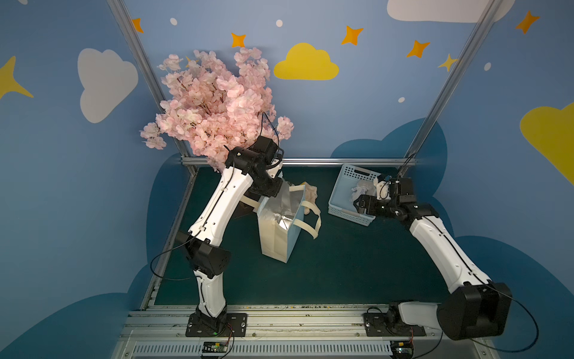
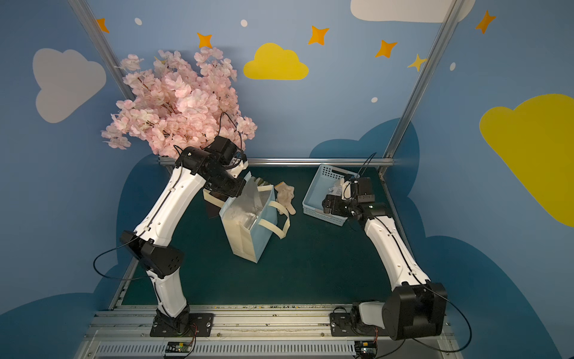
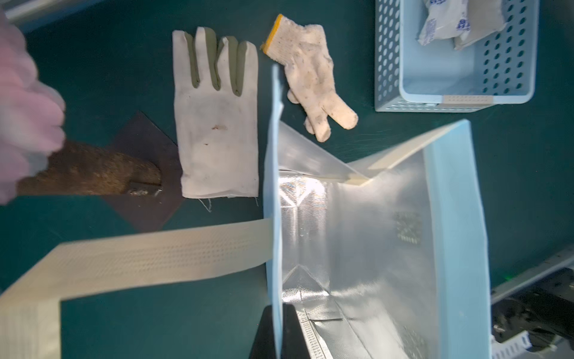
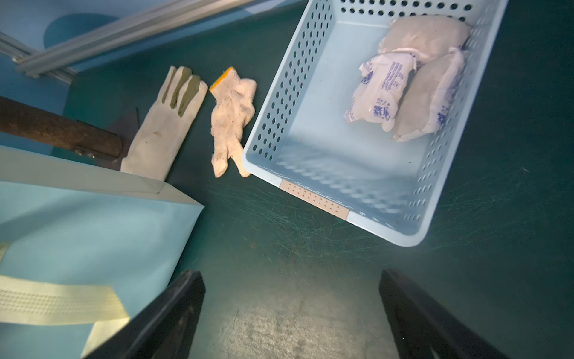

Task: Place the ice pack in the delivery bag
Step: Move the bin to the center of the board, then place the delivery bag at the center of the board.

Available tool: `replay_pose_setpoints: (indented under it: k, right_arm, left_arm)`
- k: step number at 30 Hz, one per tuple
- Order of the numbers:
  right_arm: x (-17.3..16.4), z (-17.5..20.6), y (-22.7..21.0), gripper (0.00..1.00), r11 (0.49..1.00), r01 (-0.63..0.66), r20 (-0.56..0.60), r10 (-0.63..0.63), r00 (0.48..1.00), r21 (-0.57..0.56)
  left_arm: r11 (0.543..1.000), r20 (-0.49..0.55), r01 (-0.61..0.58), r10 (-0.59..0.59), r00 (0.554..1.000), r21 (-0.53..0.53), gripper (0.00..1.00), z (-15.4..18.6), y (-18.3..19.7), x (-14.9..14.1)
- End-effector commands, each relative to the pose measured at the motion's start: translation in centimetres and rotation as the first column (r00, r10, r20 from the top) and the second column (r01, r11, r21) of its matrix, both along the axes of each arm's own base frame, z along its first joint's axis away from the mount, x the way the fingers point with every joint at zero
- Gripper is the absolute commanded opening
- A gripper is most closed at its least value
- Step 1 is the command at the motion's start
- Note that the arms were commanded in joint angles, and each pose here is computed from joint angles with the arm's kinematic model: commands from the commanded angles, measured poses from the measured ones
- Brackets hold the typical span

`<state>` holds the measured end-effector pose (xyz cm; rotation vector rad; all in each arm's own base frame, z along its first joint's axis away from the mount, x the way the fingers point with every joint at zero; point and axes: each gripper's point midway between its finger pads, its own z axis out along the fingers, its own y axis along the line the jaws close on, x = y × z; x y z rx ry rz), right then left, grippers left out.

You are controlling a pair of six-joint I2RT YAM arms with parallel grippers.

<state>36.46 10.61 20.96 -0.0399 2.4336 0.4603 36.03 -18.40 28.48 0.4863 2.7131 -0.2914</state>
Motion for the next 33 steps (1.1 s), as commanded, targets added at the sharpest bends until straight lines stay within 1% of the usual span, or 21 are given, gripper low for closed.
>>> replay_pose_setpoints:
  k: [1,6,11,13,15,18,22,24,26,33]
  right_arm:
    - [0.2,-1.5,1.7,0.94,0.997,-0.074,-0.093,0.071,0.993,-0.035]
    - [3.0,-3.4,5.5,0.91,0.991,-0.133,-0.184,0.126,0.975,-0.028]
    - [6.2,-6.3,8.8,0.88,0.985,-0.168,-0.275,0.153,0.949,-0.034]
    - [7.0,-8.0,9.2,0.86,0.98,-0.187,-0.337,0.154,0.929,-0.069]
    - [7.6,-9.7,9.4,0.84,0.978,-0.188,-0.38,0.139,0.915,-0.093]
    - [7.8,-11.6,10.2,0.76,0.977,-0.202,-0.422,0.152,0.894,-0.075]
    - [6.3,-12.6,10.7,0.64,0.968,-0.237,-0.459,0.176,0.871,-0.079]
    - [4.9,-12.4,10.9,0.57,0.964,-0.258,-0.472,0.202,0.858,-0.057]
    - [3.5,-12.2,11.1,0.53,0.96,-0.277,-0.486,0.226,0.844,-0.034]
    - [-4.8,-12.7,10.8,0.53,0.955,-0.293,-0.591,0.255,0.766,0.032]
  left_arm:
    - [0.99,-0.101,-0.049,0.035,0.994,-0.134,0.03,1.2,-1.1,-3.3]
    - [0.954,-0.174,-0.132,0.087,0.981,-0.269,0.03,2.4,-2.4,-5.1]
    - [0.902,-0.17,-0.194,0.137,0.976,-0.386,0.03,2.6,-3.1,-5.5]
    - [0.878,-0.162,-0.202,0.144,0.976,-0.434,0.03,2.9,-3.4,-5.8]
    - [0.861,-0.154,-0.215,0.162,0.975,-0.461,0.03,3.2,-3.4,-6.0]
    - [0.844,-0.144,-0.221,0.172,0.975,-0.49,0.03,3.5,-3.4,-6.3]
    - [0.833,-0.149,-0.229,0.177,0.973,-0.504,0.03,3.5,-3.3,-6.7]
    - [0.827,-0.152,-0.231,0.177,0.972,-0.513,0.03,3.3,-3.4,-6.9]
    - [0.821,-0.151,-0.228,0.174,0.973,-0.523,0.03,3.3,-3.5,-6.9]
    - [0.804,-0.153,-0.2,0.137,0.979,-0.561,0.03,3.5,-4.5,-6.5]
